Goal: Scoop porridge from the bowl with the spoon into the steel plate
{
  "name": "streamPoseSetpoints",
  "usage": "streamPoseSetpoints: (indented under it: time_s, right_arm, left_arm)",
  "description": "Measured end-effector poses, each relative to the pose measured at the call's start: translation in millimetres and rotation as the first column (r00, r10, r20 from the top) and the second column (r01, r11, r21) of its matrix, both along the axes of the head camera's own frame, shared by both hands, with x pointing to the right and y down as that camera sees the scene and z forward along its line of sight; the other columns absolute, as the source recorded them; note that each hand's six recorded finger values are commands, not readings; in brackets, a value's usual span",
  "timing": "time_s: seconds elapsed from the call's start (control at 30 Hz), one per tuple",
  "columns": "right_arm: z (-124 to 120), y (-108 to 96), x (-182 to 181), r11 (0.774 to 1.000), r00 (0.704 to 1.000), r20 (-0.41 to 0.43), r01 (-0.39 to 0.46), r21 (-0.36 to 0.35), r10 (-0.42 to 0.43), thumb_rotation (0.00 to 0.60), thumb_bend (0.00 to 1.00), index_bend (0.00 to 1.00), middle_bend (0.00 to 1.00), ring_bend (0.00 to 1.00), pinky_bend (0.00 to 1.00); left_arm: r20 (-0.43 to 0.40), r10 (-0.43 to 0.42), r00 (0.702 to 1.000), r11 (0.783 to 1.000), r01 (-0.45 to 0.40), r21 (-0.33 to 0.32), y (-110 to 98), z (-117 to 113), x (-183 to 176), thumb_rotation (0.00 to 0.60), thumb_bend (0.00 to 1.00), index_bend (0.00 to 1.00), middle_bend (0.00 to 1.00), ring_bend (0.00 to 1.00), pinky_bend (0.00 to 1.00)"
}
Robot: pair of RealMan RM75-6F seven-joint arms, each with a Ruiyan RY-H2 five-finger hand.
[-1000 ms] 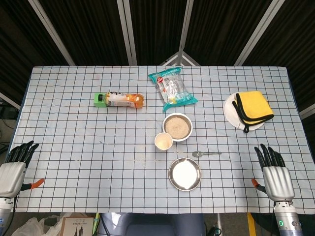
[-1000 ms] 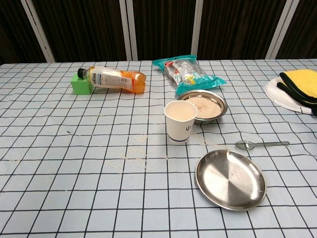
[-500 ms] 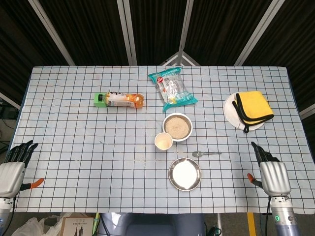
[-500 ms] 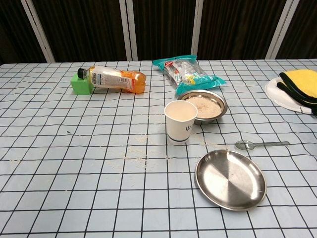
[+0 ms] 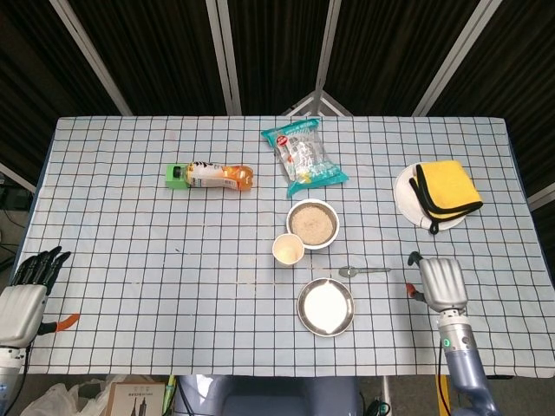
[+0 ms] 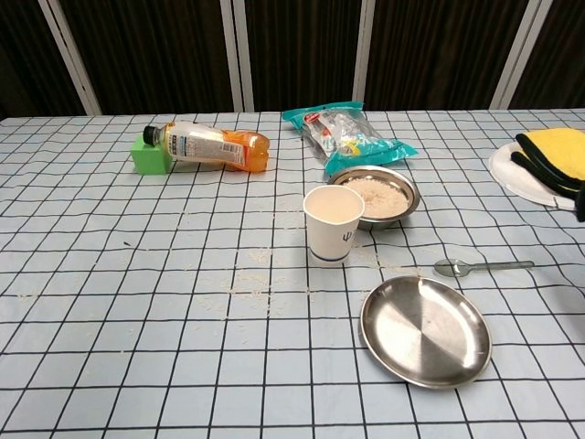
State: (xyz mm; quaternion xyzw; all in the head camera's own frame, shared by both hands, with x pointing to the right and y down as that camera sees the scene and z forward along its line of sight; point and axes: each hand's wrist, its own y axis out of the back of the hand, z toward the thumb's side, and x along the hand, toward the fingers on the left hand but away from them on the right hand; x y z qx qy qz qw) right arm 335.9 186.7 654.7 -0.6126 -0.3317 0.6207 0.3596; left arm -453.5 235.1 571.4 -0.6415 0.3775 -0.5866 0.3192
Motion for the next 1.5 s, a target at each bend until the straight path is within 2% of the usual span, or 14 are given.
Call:
streamPoseSetpoints:
  time_s: [0.23, 0.6, 1.27, 1.5]
  right_arm:
    - [26, -6, -26, 1.0, 1.0, -0.001, 0.006, -0.024, -0.006, 0.6, 0.33, 0.51, 0.95, 1.0, 0.98]
    - [52, -7, -28, 0.998, 0.999, -0.039, -0.033, -0.062, 0.03, 0.6, 0.35, 0.55, 0.95, 1.0, 0.98]
    - [68, -3, -28, 0.995, 0.997, -0.069, -0.032, -0.092, 0.026, 0.6, 0.4, 0.55, 0.95, 1.0, 0.98]
    - [70, -4, -30, 0.995, 0.997, -0.071, -0.032, -0.095, 0.026, 0.6, 0.4, 0.52, 0.95, 1.0, 0.98]
  left_arm:
    - [-0.002, 0.001, 1.0, 1.0, -0.001, -0.016, 0, 1, 0, 0.6, 0.0, 0.0, 0.0, 0.0, 0.0]
    - [-0.006, -0.008, 1.0, 1.0, 0.008, -0.026, 0, 2, -1, 0.6, 0.0, 0.0, 0.0, 0.0, 0.0]
    - [-0.007, -0.017, 1.0, 0.999, 0.017, -0.037, 0, 4, 0, 0.6, 0.0, 0.0, 0.0, 0.0, 0.0]
    - [-0.008, -0.021, 1.0, 0.999, 0.02, -0.043, 0, 5, 0, 0.6, 0.0, 0.0, 0.0, 0.0, 0.0]
